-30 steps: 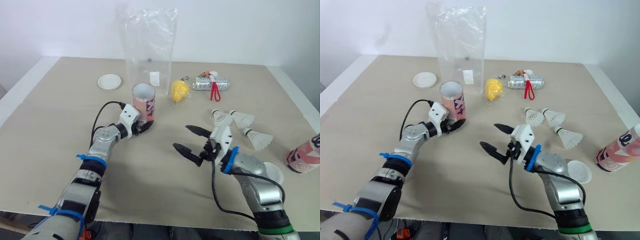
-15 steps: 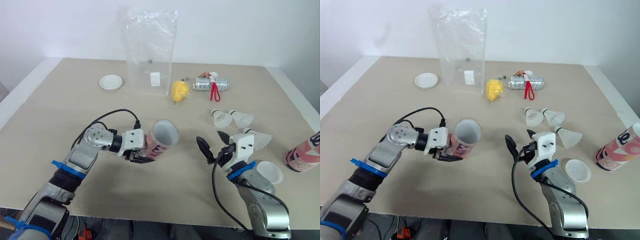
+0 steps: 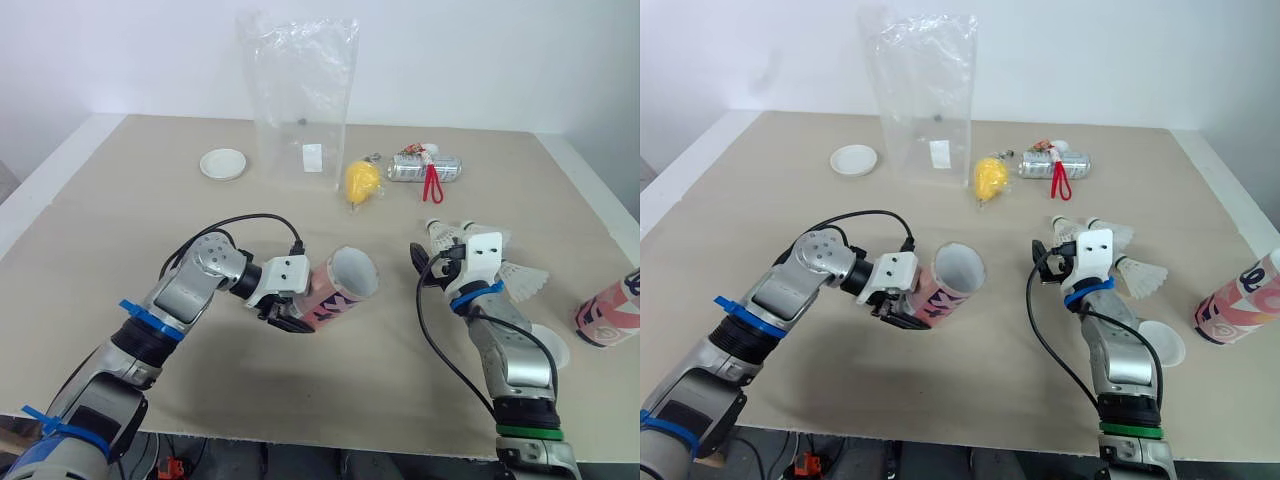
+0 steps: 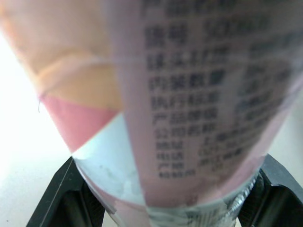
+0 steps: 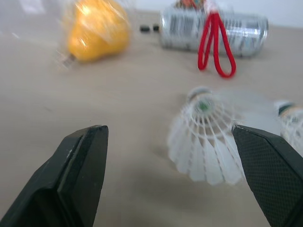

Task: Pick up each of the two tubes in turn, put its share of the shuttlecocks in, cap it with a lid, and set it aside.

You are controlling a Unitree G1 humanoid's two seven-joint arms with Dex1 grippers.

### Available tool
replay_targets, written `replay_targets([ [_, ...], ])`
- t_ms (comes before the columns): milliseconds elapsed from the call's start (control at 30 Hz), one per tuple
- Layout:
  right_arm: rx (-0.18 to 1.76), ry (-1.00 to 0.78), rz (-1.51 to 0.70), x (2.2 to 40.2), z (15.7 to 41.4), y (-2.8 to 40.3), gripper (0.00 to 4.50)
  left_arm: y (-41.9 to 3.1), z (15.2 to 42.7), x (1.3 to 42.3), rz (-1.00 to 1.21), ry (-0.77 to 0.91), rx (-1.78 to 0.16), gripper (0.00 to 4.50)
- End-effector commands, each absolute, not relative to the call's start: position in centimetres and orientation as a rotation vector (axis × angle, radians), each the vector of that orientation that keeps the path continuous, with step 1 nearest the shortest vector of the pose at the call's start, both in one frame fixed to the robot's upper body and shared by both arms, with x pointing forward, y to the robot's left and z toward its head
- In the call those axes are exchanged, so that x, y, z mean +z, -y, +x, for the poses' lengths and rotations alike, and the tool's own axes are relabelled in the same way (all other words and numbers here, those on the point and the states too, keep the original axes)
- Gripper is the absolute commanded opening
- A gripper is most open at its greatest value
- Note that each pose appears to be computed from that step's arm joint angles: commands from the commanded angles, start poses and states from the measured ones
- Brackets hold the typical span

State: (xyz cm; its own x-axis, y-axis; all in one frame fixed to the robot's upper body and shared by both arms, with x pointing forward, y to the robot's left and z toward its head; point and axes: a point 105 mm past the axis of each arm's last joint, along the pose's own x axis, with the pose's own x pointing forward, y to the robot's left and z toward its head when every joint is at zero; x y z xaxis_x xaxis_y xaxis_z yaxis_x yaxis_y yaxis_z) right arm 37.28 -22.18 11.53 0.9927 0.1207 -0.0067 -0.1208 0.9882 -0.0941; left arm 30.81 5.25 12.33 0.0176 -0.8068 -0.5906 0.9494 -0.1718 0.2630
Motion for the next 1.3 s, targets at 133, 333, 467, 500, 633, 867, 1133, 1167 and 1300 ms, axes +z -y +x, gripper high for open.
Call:
replay_targets([
  [133,0.122,0.041,-0.087,13.3,39.5,22.6,4.50,-4.3,30.6,12.0,0.744,-0.233,-1.576,2.97],
  [333,0.108,0.022,-0.079,13.6,41.5,22.9,4.50,-4.1,30.8,11.6,0.763,-0.220,-1.554,2.97],
  [467,0.089,0.009,-0.087,13.6,42.2,23.4,3.19,-3.9,30.8,11.6,0.751,-0.211,-1.552,2.93],
  [500,0.088,0.009,-0.087,13.7,42.3,23.4,2.64,-3.8,30.8,11.6,0.750,-0.209,-1.550,2.93],
  [633,0.102,0.021,-0.104,14.1,42.4,23.3,0.77,-3.7,30.9,11.4,0.743,-0.205,-1.546,2.93],
  [867,0.164,0.069,-0.170,15.5,41.5,22.5,0.03,-3.5,31.4,11.3,0.730,-0.195,-1.535,2.93],
  [1133,0.560,0.341,-0.599,23.8,33.9,19.4,0.03,-3.3,32.0,11.5,0.660,-0.211,-1.538,2.93],
  [1167,0.617,0.358,-0.660,24.4,32.7,19.1,0.03,-3.3,32.0,11.4,0.662,-0.216,-1.540,2.93],
  [1300,0.825,0.392,-0.889,25.8,29.3,17.8,0.03,-3.4,32.2,11.1,0.656,-0.228,-1.543,2.93],
])
